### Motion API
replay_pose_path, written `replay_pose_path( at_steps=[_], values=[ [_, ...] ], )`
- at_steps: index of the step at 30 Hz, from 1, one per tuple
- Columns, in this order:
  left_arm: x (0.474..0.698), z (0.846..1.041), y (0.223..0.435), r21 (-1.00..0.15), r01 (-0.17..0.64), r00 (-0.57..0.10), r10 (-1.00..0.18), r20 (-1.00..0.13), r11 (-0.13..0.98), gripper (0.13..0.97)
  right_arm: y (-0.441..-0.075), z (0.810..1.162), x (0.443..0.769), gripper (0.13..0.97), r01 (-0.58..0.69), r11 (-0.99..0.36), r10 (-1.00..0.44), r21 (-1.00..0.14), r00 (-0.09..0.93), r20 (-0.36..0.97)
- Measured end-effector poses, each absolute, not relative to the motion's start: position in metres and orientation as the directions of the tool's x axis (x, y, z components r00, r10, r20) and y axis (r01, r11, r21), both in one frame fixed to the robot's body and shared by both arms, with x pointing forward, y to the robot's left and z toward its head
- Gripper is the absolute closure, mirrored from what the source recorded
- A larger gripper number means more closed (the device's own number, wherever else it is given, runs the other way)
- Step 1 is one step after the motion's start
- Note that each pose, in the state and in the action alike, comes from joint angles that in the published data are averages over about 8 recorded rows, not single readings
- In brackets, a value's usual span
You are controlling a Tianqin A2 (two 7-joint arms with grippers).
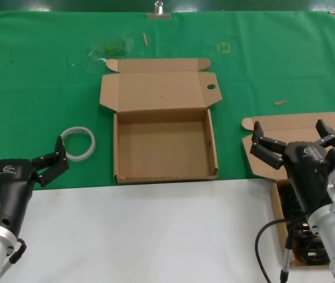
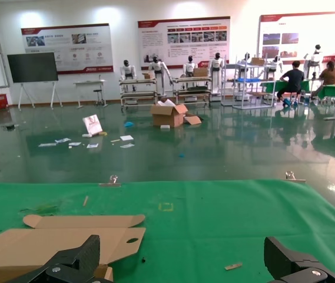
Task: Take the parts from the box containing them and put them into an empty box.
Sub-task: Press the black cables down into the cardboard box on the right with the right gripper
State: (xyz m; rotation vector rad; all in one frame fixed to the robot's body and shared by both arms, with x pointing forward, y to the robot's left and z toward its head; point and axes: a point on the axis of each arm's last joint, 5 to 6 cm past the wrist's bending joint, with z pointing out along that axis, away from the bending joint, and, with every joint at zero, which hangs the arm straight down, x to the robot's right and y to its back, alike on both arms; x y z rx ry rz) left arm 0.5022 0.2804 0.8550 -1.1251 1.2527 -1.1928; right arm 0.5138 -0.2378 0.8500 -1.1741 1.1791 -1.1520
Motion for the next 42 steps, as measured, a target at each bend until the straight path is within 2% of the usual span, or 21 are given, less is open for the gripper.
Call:
replay_pose_path(
  at_steps=[26, 37, 42],
  values=[
    [0.502, 0.855, 0.280, -0.997, 0.022, -0.035, -0.997, -0.071, 0.070, 0.132, -0.238, 0.850, 0.514, 0.130, 0.025, 0.048, -0.998, -0.999, 0.044, -0.047],
    [0.502, 0.855, 0.280, -0.997, 0.022, -0.035, -0.997, -0.071, 0.070, 0.132, -0.209, 0.844, 0.508, 0.130, -0.045, 0.041, -0.998, -0.998, -0.054, -0.039],
    [0.502, 0.855, 0.280, -0.997, 0.022, -0.035, -0.997, -0.071, 0.070, 0.132, -0.189, 0.848, 0.500, 0.130, -0.117, -0.015, -0.994, -0.993, -0.106, 0.027]
  ],
)
